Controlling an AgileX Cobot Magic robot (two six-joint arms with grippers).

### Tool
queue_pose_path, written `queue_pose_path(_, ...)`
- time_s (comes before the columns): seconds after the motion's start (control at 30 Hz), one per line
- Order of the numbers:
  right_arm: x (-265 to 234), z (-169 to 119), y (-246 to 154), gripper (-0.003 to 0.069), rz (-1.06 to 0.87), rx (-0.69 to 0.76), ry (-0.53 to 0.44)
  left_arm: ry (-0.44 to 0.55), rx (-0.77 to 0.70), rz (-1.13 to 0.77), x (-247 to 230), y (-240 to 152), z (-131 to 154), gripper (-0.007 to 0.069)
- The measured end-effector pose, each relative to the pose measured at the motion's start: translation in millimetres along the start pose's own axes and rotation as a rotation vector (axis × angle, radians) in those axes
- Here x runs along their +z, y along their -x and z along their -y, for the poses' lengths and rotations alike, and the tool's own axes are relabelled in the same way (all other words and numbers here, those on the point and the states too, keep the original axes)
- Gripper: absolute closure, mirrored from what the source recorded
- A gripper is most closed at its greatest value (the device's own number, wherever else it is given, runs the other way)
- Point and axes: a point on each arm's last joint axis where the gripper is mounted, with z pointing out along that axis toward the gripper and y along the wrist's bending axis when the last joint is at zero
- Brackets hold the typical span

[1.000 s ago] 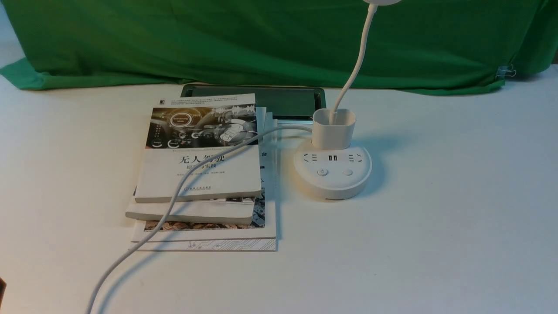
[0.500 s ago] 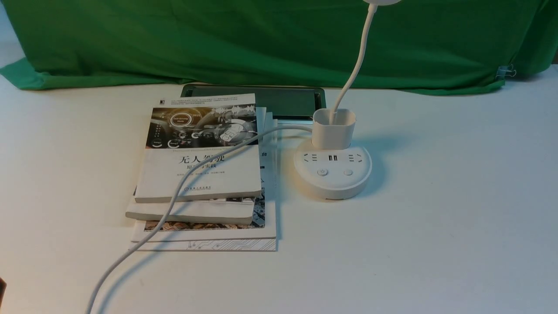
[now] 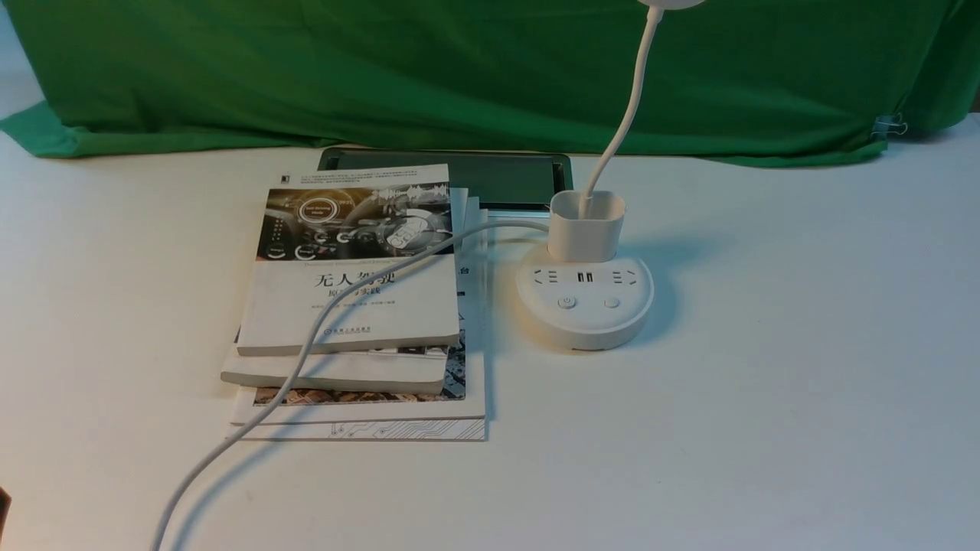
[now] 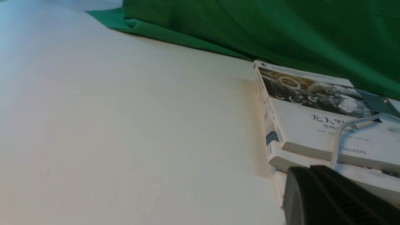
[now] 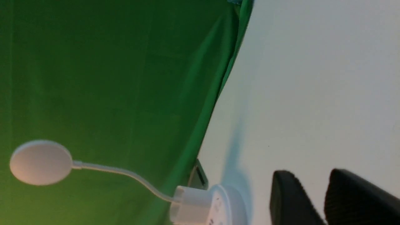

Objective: Turn on the desk lamp on the white desktop with your hand.
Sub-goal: 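Press the button on the base of the white desk lamp with the right gripper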

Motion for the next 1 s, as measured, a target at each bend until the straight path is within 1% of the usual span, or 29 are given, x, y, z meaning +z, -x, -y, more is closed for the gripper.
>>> queue_pose_path(0.03,0.0,0.0,0.0,0.0418,0.000,0.022,0.000,0.000,0.000,0.000,0.0,0.0,0.0,0.0604)
queue_pose_path(0.1,0.0,0.1,-0.1,0.0418,-0.001,0.020,-0.001,0.000,0.000,-0.001,0.0,-0.1,0.0,0.0604)
queue_pose_path(0.2,0.0,0.5,-0.3,0.0418,-0.003,-0.028,-0.006,0.000,0.000,-0.001,0.0,-0.1,0.0,0.0604)
queue_pose_path(0.3,0.0,0.5,-0.3,0.0418,-0.004,-0.193,-0.005,0.000,0.000,-0.001,0.0,-0.1,0.0,0.0604)
queue_pose_path(0.33,0.0,0.5,-0.3,0.0418,-0.004,-0.221,-0.005,0.000,0.000,-0.001,0.0,-0.1,0.0,0.0604)
queue_pose_path(0.37,0.0,0.4,-0.3,0.0418,-0.004,-0.323,-0.004,0.000,0.000,-0.001,0.0,-0.1,0.0,0.0604)
queue_pose_path(0.4,0.0,0.3,-0.8,0.0421,-0.010,-0.386,-0.001,0.000,0.000,-0.001,0.0,-0.1,0.0,0.0604)
queue_pose_path(0.5,-1.2,-4.3,-2.9,0.0469,-0.046,-0.516,0.030,0.000,0.000,-0.001,0.0,-0.1,0.0,0.0604)
queue_pose_path(0.57,-6.0,-22.3,-0.7,0.0538,-0.058,-0.639,0.096,0.000,0.000,-0.001,0.0,-0.1,0.0,0.0604)
queue_pose_path(0.6,-6.5,-24.6,-0.1,0.0547,-0.055,-0.654,0.100,0.000,0.000,-0.001,0.0,-0.1,0.0,0.0604)
queue_pose_path(0.63,-10.0,-42.8,3.0,0.0603,-0.062,-0.755,0.146,0.000,0.000,-0.001,0.0,-0.1,0.0,0.0604)
queue_pose_path(0.67,-11.6,-57.3,5.4,0.0622,-0.075,-0.831,0.170,0.000,0.000,-0.001,0.0,-0.1,0.0,0.0604)
queue_pose_path(0.7,-10.6,-69.7,7.1,0.0628,-0.096,-0.909,0.176,0.000,0.000,-0.001,0.0,-0.1,0.0,0.0604)
queue_pose_path(0.77,-8.3,-105.7,10.9,0.0631,-0.178,-1.081,0.197,0.000,0.000,-0.001,0.0,-0.1,0.0,0.0604)
queue_pose_path(0.87,7.0,-150.1,9.3,0.0631,-0.413,-1.361,0.189,0.000,0.000,-0.001,0.0,-0.1,0.0,0.0604)
queue_pose_path(0.9,16.1,-159.5,6.8,0.0631,-0.505,-1.436,0.180,0.000,0.000,-0.001,0.0,-0.1,0.0,0.0604)
queue_pose_path(0.93,21.7,-167.0,4.3,0.0631,-0.604,-1.487,0.171,0.000,0.000,-0.001,0.0,-0.1,0.0,0.0604)
queue_pose_path(0.97,32.2,-180.5,1.7,0.0631,-0.699,-1.544,0.174,0.000,0.000,-0.001,0.0,-0.1,0.0,0.0604)
queue_pose_path(1.0,38.8,-186.5,-0.8,0.0631,-0.778,-1.571,0.168,0.000,0.000,-0.001,0.0,-0.1,0.0,0.0604)
